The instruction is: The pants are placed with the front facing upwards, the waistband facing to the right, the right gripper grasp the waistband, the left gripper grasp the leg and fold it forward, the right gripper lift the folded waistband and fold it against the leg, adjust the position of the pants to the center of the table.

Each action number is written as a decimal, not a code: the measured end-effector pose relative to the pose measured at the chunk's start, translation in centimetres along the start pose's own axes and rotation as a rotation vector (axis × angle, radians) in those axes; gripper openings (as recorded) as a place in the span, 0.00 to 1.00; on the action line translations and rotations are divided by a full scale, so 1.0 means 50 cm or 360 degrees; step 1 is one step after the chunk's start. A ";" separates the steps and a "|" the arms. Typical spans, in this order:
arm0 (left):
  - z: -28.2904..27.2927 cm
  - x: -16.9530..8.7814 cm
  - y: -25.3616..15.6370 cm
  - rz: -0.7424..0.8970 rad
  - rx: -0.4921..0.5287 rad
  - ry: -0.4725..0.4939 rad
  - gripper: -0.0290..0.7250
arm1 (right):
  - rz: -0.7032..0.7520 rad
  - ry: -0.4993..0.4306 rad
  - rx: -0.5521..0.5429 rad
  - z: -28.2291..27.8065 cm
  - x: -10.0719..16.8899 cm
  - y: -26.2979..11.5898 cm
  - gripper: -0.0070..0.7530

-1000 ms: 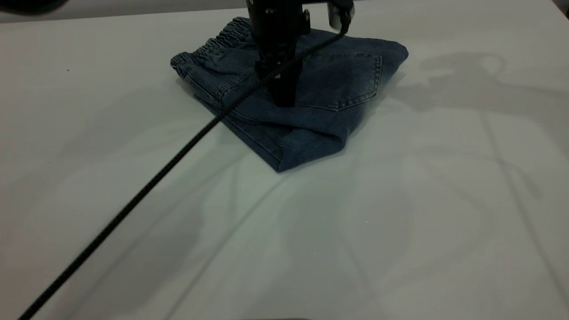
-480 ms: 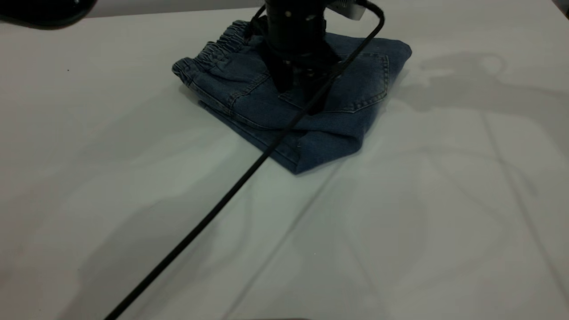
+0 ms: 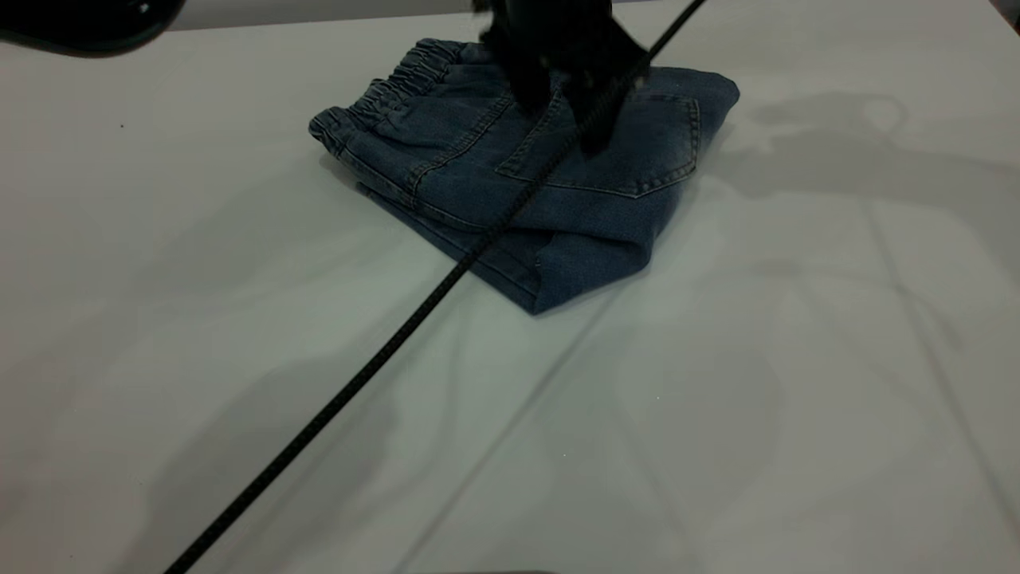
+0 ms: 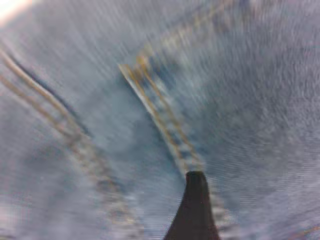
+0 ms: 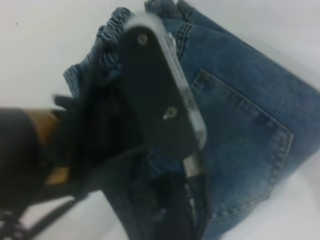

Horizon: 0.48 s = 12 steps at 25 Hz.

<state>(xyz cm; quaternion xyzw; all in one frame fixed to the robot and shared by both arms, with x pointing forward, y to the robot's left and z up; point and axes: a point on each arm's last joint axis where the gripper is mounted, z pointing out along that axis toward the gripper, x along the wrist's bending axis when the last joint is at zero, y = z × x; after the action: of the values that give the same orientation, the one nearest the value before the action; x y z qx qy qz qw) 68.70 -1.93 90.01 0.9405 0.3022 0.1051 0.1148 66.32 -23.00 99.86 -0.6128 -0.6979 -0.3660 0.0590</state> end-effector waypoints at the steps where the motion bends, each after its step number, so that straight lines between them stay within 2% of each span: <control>1: -0.010 0.006 0.004 0.0087 -0.0012 0.0042 0.79 | 0.0000 0.0000 0.0000 0.000 0.000 0.000 0.79; 6: -0.008 0.024 -0.001 0.0605 0.0067 0.0189 0.79 | 0.0002 0.0011 0.0019 0.000 0.001 -0.002 0.79; 12: 0.041 0.016 -0.015 0.0927 0.0141 0.0130 0.79 | 0.0002 0.0020 0.0034 0.000 0.002 -0.004 0.79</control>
<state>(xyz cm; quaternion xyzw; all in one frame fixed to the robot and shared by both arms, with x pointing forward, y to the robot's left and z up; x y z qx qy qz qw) 69.44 -1.17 87.96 0.9867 0.0283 0.1581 0.0264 66.12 -22.91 99.84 -0.6101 -0.7010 -0.3625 0.0701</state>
